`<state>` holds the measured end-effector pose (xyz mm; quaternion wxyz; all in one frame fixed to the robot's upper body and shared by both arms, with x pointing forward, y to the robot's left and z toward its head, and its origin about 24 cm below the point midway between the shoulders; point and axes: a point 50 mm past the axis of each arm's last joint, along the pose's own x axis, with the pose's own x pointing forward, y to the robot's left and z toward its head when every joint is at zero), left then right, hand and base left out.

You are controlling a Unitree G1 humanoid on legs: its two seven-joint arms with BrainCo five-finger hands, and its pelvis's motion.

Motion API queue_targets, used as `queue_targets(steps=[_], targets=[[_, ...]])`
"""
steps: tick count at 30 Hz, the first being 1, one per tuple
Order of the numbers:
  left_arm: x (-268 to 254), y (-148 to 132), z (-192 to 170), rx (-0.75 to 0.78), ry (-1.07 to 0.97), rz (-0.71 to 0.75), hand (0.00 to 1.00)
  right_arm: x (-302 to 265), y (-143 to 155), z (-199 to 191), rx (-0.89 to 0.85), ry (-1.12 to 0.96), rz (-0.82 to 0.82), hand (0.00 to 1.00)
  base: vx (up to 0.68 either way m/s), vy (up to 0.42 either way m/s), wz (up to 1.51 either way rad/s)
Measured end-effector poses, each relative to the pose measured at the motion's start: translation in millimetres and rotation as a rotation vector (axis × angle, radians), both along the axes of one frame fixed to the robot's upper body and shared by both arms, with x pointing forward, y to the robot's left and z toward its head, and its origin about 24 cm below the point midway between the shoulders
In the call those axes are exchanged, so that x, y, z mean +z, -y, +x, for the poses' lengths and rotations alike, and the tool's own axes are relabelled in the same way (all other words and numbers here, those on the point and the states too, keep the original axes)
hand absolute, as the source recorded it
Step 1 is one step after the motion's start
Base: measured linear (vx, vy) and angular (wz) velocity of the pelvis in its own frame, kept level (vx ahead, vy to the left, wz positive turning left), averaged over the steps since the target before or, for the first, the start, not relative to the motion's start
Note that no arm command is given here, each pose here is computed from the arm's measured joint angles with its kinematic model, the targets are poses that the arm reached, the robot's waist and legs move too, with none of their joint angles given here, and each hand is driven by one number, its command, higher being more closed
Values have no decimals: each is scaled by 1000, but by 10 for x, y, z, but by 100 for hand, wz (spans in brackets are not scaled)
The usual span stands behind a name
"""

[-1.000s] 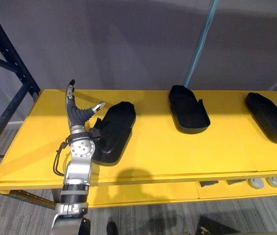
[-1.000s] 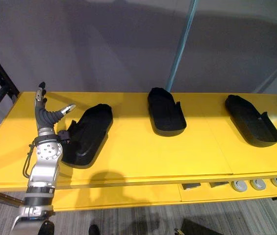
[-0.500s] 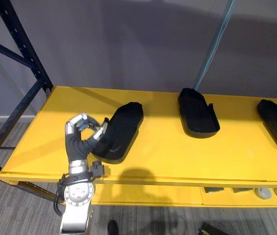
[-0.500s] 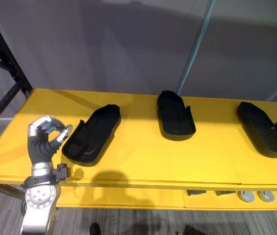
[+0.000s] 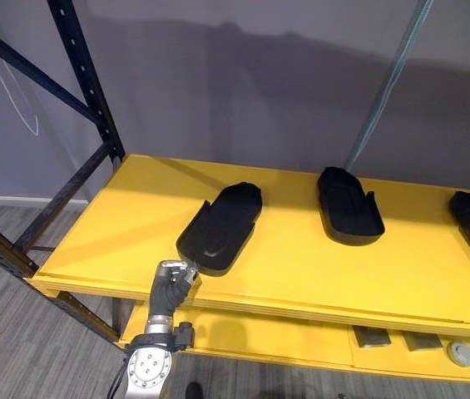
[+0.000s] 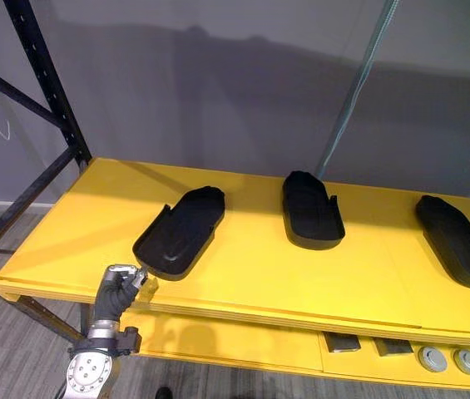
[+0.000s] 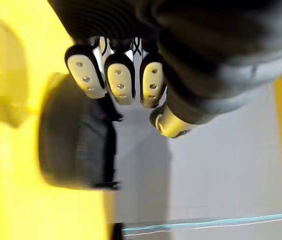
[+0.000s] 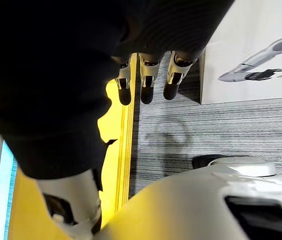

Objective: Walk over and take plastic housings, then place them on the shelf

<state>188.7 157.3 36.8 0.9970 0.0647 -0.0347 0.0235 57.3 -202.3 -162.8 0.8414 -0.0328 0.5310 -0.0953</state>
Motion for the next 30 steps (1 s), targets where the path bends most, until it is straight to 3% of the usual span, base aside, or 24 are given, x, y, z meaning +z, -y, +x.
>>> queue_targets(steps=[7,30], targets=[[-295,0,-2,-9,-134,103,100,0,-8,8,3,1,-8,0,24,6,-1],[-380,57,69,-37,-143,196,100,20,60,81,-5,18,-26,0,-4,2,-3]])
